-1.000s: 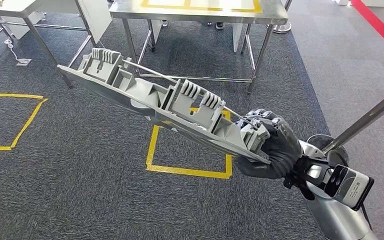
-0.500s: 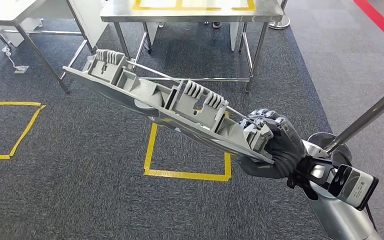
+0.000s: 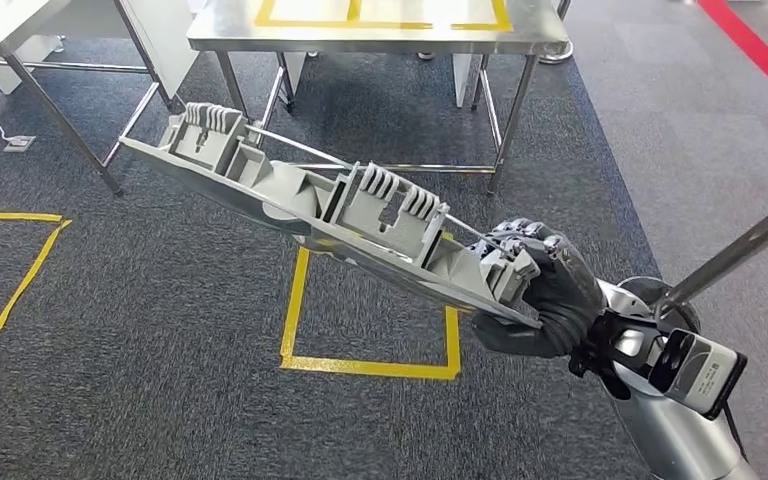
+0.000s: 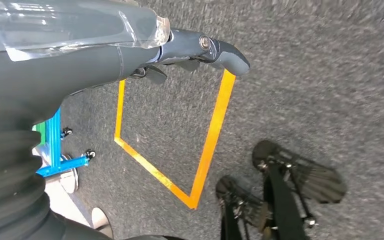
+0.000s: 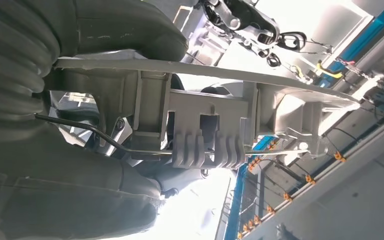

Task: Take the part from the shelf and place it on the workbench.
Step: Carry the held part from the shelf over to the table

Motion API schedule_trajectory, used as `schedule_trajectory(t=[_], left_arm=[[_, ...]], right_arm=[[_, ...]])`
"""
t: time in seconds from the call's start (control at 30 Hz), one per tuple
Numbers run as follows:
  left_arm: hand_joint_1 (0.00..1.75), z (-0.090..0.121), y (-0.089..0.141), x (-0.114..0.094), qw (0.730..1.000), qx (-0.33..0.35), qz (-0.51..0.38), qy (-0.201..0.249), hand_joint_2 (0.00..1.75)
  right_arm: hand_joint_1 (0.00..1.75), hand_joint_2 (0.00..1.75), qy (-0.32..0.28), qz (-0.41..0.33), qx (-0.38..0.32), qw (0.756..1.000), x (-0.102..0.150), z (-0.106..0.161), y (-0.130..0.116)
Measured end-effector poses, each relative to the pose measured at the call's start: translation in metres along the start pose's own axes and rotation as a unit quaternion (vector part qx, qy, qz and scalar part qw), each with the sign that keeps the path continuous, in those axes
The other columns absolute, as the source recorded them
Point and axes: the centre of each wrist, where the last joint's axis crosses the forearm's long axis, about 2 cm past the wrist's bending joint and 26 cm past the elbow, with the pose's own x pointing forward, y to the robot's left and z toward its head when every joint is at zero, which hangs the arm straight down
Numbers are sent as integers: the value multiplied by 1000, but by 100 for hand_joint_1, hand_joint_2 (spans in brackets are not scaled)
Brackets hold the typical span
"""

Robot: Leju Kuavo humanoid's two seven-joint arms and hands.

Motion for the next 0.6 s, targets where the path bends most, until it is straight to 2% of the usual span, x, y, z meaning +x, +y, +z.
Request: schedule_trajectory(t=[0.6], left_arm=[[0, 0, -3, 1, 1000, -3, -2, 0, 175]], right_arm=[[175, 175, -3, 0, -5, 1000, 2, 1, 2]])
